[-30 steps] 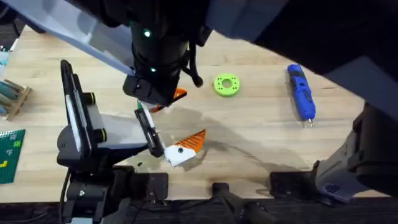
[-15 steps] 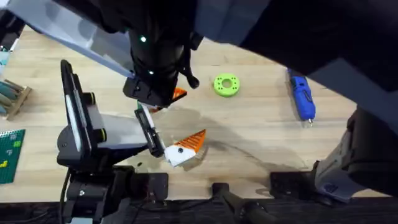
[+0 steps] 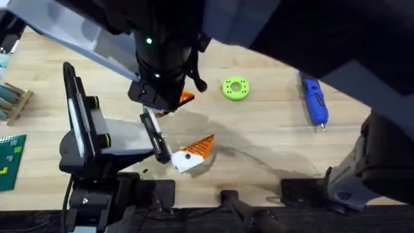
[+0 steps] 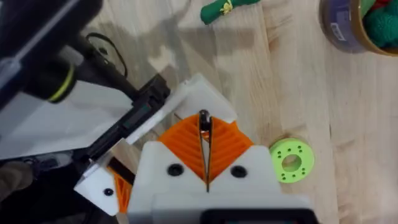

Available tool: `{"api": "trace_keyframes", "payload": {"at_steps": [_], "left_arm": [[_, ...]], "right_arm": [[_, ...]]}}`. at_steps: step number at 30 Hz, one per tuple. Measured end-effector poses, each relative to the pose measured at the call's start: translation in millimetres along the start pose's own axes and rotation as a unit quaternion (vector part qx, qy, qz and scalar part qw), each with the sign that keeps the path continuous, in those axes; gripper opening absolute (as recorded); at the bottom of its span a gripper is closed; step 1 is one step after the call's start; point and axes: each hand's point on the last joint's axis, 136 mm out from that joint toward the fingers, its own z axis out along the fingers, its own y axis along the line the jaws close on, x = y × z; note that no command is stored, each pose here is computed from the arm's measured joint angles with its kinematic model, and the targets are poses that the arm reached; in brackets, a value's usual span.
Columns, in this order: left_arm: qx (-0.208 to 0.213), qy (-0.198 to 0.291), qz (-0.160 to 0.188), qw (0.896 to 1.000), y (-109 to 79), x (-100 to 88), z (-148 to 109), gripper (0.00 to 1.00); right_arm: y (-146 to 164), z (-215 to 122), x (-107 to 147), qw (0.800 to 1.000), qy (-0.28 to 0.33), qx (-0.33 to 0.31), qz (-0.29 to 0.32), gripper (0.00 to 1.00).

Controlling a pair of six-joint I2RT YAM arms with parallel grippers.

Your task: Pick up the gripper from the table and insert it into the empty holder that is missing its gripper. Then pick up a screw, insert it into the mounting hole, and use the screwdriver to tighten it. Finally, clean up the table by picking up the vegetable and placing it into the bucket.

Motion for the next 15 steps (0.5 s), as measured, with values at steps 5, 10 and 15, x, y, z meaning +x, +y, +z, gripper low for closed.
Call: {"api": "trace_keyframes", "payload": {"at_steps": [5,10,15], "left_arm": [[0.000,0.000,0.000,1.000,0.0,0.0,0.0,0.987],[0.000,0.000,0.000,1.000,0.0,0.0,0.0,0.986],[0.000,0.000,-0.004,1.000,0.1,0.0,0.0,0.986]], "right_arm": [[0.0,0.0,0.0,1.000,0.000,0.000,0.000,0.005],[0.8,1.8,3.4,1.000,0.009,-0.002,0.000,0.005],[1.2,9.6,4.4,1.000,0.019,-0.004,-0.001,0.005]]}}
